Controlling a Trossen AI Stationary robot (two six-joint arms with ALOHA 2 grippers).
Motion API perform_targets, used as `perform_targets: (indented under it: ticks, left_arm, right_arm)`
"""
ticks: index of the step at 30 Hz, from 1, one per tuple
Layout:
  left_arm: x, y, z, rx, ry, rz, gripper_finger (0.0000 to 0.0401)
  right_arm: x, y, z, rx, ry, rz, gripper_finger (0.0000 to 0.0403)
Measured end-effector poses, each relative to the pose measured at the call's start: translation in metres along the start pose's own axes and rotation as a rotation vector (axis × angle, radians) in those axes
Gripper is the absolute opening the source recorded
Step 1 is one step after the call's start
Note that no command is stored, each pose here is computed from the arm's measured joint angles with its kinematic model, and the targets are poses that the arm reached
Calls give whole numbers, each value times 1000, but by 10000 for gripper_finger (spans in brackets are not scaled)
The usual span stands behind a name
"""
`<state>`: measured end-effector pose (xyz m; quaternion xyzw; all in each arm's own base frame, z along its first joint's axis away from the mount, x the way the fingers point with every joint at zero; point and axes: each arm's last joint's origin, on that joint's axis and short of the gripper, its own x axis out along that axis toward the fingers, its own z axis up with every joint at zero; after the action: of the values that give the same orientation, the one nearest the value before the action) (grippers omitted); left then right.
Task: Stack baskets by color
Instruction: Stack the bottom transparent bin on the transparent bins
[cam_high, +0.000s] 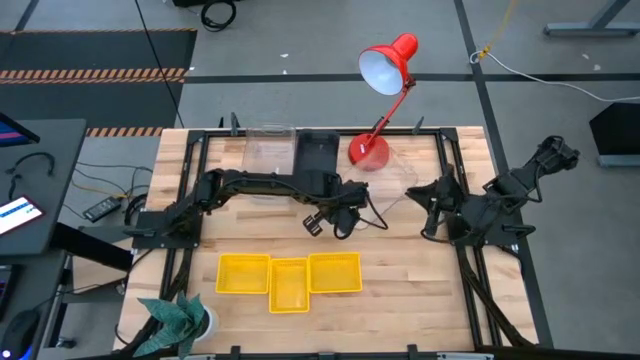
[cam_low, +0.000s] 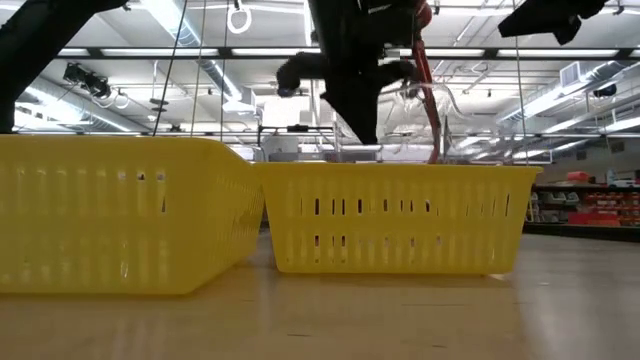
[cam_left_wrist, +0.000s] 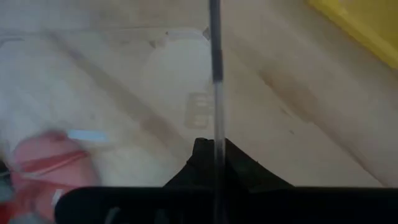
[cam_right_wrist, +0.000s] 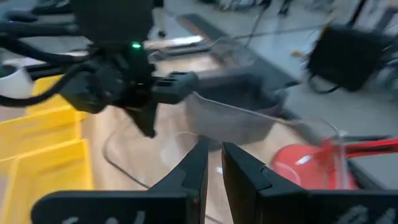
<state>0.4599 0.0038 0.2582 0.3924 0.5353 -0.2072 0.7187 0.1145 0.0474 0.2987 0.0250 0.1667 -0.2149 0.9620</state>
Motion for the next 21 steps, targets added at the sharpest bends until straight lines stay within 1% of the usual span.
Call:
perform_targets:
  ticks: [3,7,9,12,17,21]
  left_arm:
    - [-14,2,2,-74,15,20,7]
    - [-31,1,9,-136,8,30,7]
    - [-42,1,14,-164,1,61,7]
    - [-56,1,19,-214,-3,105,7]
    - [-69,1,13,-345,36,108,7]
    - [-78,-2,4,-412,78,103,8]
  right_arm:
    - [-2,1,-4,-24,-32,-48,45]
    - [0,3,-12,-53,-37,-62,38]
    - [-1,2,-12,-60,-50,-77,34]
    - [-3,1,-11,-53,-59,-69,27]
    - [-6,-2,-10,-61,-73,-76,18]
    - [-6,-3,-10,-69,-75,-76,15]
